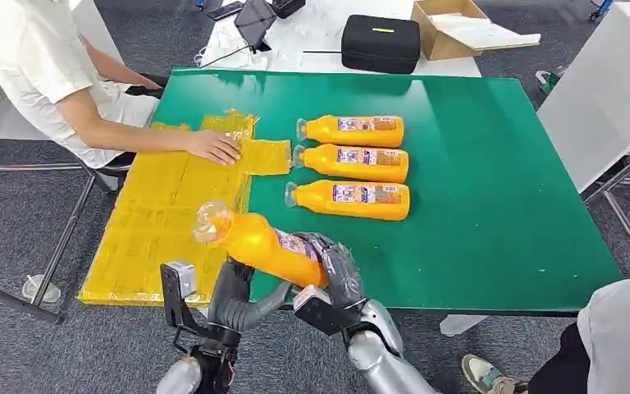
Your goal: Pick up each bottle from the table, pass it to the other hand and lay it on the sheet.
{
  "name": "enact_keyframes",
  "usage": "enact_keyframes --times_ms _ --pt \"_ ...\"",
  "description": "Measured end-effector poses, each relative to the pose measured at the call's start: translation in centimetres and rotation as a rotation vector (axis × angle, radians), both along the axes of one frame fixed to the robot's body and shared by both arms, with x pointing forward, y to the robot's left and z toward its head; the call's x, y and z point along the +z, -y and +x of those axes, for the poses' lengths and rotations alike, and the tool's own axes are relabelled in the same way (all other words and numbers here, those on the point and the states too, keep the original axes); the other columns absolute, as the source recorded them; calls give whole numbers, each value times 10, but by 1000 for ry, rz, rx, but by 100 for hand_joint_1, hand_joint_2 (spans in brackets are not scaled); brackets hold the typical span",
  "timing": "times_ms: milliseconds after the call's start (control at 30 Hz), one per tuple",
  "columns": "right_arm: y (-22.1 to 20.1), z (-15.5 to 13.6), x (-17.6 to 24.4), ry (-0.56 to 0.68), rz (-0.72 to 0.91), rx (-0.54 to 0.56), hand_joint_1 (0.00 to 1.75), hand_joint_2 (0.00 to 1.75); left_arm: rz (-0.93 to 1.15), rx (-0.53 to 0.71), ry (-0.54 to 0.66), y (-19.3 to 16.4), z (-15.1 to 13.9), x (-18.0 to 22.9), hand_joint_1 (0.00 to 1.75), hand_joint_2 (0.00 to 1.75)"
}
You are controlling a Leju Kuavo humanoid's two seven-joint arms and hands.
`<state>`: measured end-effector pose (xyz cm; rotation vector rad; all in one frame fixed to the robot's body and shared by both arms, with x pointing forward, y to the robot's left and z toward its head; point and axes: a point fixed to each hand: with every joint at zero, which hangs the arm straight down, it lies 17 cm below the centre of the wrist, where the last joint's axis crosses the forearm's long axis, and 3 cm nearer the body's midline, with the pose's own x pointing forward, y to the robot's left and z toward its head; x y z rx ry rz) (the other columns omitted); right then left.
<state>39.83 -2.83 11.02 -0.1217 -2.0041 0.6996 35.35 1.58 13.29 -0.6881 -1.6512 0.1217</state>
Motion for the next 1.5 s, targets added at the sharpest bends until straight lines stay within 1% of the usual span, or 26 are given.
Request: enact_keyframes --times_ms 100,167,300,333,533,600,700,800,833,867,900,933,1000,1033,1067,1100,1133,1167,1333,1367,1500 --pt "-6 -2 -1 6 -6 3 134 175 -59 -23 -54 2 3 -1 0 175" --pt "-9 -2 -3 6 -7 4 138 175 -94 -40 -78 3 5 0 0 175" --pt "-12 -1 -6 9 -18 5 138 175 -123 -31 -97 0 9 0 0 175" --pt "-13 -2 -6 7 -19 8 141 175 -124 -27 -99 -1 10 0 0 175" --pt "-22 -3 -11 -9 -27 19 140 175 -111 84 -83 -18 25 4 0 175" --pt "-26 -3 -11 -12 -27 26 138 175 -114 97 -79 -19 26 6 0 175" --pt "-29 -4 -11 -13 -31 32 140 175 -113 122 -75 -23 30 8 0 175" --pt "-34 -4 -10 -13 -38 39 140 175 -80 195 -25 -32 34 16 0 175" --pt "-37 -4 -9 -11 -38 43 138 175 -75 212 -12 -34 35 18 49 175" --pt "-38 -4 -8 -9 -38 44 138 175 -73 222 -5 -35 36 20 157 175" --pt "-39 -3 -7 -9 -38 45 133 175 -73 223 0 -34 36 22 175 175" --pt "-40 -3 -7 -8 -39 45 133 175 -71 227 1 -35 36 22 175 175" --pt "-41 -3 -7 -9 -42 47 127 175 -67 239 1 -36 37 22 175 175" --pt "-42 -3 -8 -9 -44 50 120 175 -66 243 3 -36 37 23 175 175" --pt "-43 -3 -7 -10 -43 51 110 175 -65 247 4 -37 38 23 175 175" --pt "-44 -3 -7 -16 -37 54 93 175 -70 248 3 -37 39 24 175 175" --pt "-45 -3 -8 -29 -26 59 58 175 -86 239 -2 -36 39 25 175 175" --pt "-46 -4 -9 -45 -12 67 0 175 -108 225 -13 -35 40 25 175 175" --pt "-52 -11 -13 -127 92 133 0 175 -243 146 -85 -33 41 23 175 175" --pt "-54 -13 -14 -143 109 146 0 0 -267 131 -92 -33 41 25 175 175" --pt "-56 -15 -11 -152 140 162 0 0 -301 123 -109 -39 42 24 175 175"
